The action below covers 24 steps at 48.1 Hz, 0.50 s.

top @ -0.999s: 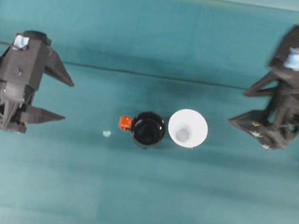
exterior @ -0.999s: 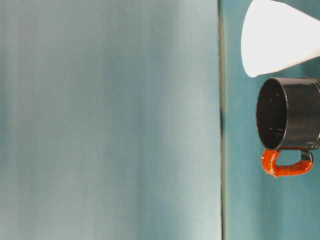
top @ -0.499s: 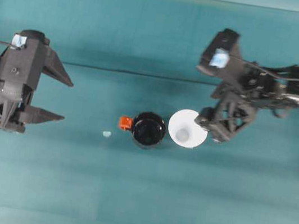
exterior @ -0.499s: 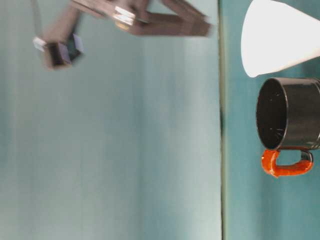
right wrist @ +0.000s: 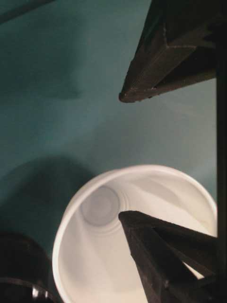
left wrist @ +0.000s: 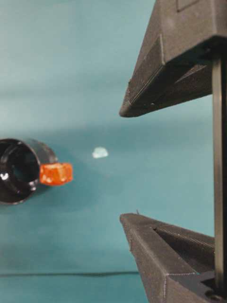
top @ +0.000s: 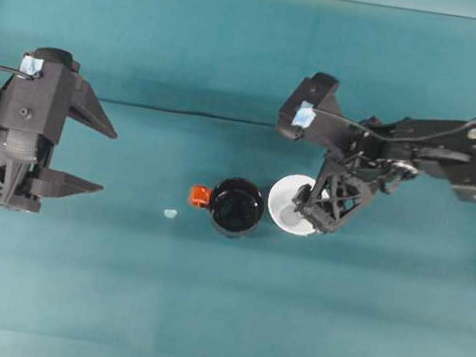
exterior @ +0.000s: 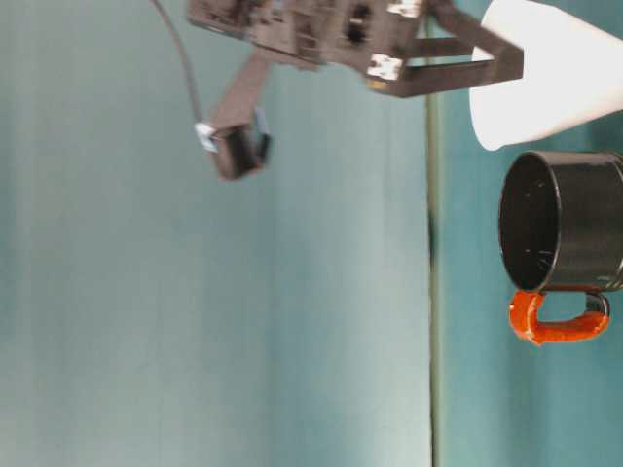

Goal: Put the paper cup into the moved red handle cup holder.

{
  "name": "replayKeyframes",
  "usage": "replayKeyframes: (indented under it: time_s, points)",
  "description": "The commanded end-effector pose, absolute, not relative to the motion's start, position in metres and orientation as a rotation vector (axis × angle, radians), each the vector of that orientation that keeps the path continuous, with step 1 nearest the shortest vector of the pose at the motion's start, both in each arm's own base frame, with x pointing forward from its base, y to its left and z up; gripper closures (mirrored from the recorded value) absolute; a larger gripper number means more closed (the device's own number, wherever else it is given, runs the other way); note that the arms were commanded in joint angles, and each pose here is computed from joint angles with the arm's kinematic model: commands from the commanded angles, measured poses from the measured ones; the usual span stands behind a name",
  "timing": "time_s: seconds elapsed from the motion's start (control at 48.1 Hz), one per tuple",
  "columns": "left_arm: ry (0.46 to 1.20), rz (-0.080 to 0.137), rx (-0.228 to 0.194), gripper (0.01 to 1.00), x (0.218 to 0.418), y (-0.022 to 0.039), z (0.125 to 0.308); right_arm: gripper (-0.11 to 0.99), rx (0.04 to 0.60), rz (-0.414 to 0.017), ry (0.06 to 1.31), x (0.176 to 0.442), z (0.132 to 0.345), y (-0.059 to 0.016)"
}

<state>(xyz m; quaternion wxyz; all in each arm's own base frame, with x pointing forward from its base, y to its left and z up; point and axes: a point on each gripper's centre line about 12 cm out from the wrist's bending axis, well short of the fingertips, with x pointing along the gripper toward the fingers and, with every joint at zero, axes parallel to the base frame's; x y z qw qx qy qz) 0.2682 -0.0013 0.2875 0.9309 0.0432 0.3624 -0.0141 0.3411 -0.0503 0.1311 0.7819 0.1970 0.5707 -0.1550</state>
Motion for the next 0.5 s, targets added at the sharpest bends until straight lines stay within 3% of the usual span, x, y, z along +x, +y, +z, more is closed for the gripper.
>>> replayKeyframes:
  time_s: [0.0, 0.25, 0.312, 0.478]
  points:
    - [0.72, -0.03, 0.09, 0.104, 0.27, -0.0018, 0.293, -0.01, 0.44, -0.345, 1.229, 0.347, 0.127, -0.0521]
    - [0.722, -0.03, 0.09, 0.104, 0.27, -0.0018, 0.293, 0.07, 0.438, -0.345, 1.219, 0.349, 0.129, -0.0542]
    - [0.723, -0.03, 0.09, 0.104, 0.27, -0.0018, 0.292, 0.17, 0.441, -0.345, 1.217, 0.35, 0.13, -0.0541]
    - [0.722, -0.03, 0.09, 0.104, 0.27, -0.0018, 0.293, 0.6, 0.45, -0.341, 1.202, 0.354, 0.137, -0.0537]
